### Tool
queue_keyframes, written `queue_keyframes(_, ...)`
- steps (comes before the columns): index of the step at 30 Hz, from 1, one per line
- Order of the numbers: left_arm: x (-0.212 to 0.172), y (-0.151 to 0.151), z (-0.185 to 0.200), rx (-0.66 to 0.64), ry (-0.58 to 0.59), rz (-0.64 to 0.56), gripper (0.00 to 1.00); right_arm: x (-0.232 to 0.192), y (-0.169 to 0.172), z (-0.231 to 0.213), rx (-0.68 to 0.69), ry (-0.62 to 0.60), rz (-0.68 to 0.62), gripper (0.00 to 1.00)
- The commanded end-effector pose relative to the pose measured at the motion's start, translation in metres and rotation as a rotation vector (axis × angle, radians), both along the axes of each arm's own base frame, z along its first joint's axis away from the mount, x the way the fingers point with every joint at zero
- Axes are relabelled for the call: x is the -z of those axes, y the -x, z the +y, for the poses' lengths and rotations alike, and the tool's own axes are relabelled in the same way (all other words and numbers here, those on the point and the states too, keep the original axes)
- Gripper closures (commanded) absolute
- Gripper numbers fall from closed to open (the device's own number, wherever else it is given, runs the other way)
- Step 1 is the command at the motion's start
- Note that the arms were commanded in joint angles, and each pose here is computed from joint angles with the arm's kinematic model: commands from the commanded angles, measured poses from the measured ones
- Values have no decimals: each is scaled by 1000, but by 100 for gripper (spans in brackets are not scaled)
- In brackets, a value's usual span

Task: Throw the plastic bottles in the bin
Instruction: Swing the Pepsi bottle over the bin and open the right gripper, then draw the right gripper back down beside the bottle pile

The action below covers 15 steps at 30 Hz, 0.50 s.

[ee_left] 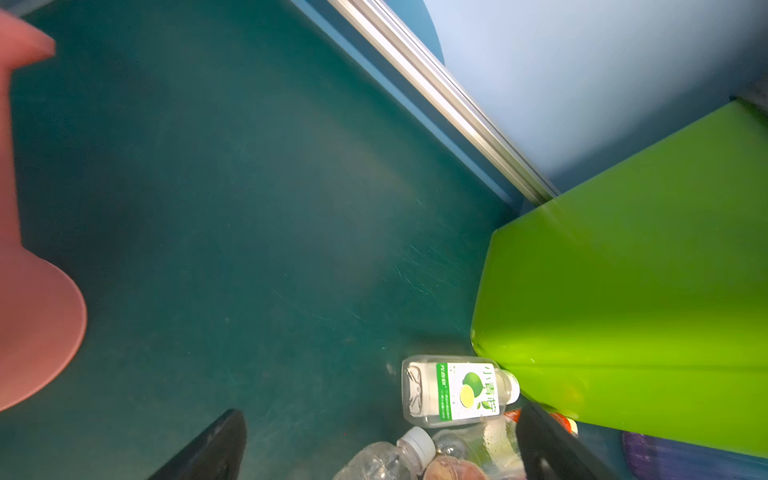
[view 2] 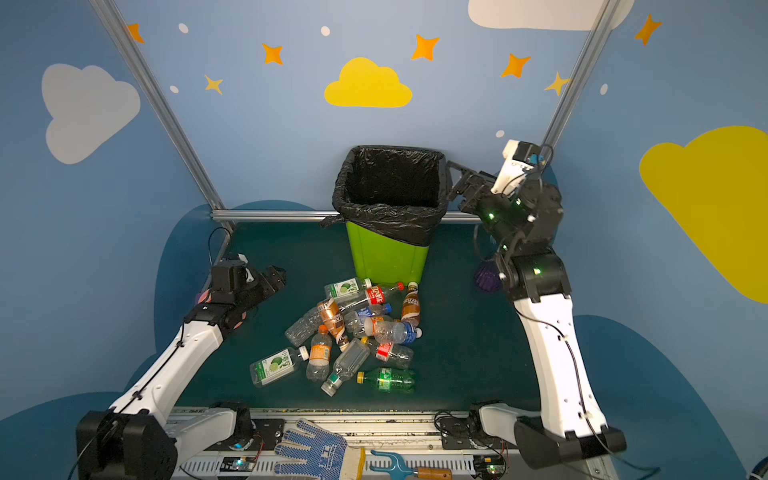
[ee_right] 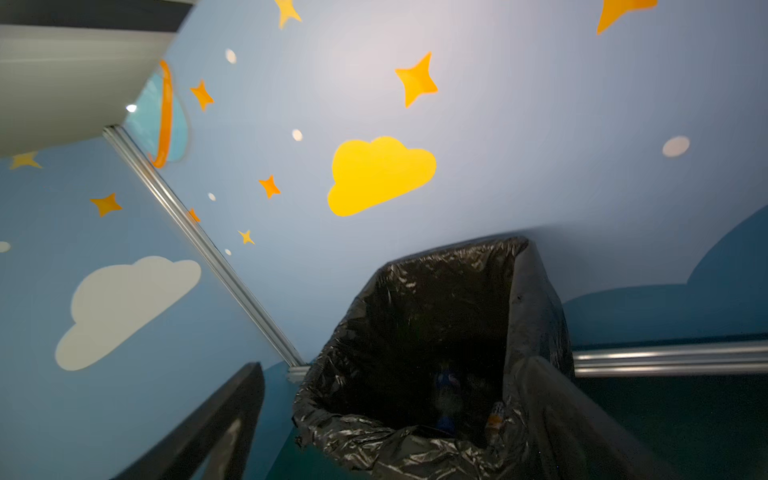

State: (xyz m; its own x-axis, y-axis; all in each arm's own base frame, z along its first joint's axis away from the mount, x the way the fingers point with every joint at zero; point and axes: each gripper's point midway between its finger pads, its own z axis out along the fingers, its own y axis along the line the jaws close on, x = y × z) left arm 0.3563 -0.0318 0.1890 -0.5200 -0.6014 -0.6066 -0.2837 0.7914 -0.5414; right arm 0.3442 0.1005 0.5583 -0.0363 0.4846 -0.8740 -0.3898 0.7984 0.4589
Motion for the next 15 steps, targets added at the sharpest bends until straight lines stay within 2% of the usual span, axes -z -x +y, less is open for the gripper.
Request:
queue_keyframes(1, 7, 8, -8, 15, 57, 17, 0, 39, -9, -23, 105, 4, 54, 4)
queue_keyframes(3, 9, 11, -11, 15, 84, 16, 0, 76, -11, -36, 140, -18, 132, 3)
queue_keyframes(7, 15, 22, -15, 27, 84, 37, 0, 177, -15, -60, 190, -113, 360, 3)
queue_keyframes(12, 35, 45, -3, -10, 1, 127, 0, 293, -3, -62, 174, -214, 621, 3)
queue_keyframes(15, 55, 69, 15, -91, -88, 250, 0, 341, 9, -61, 185, -257, 730, 3)
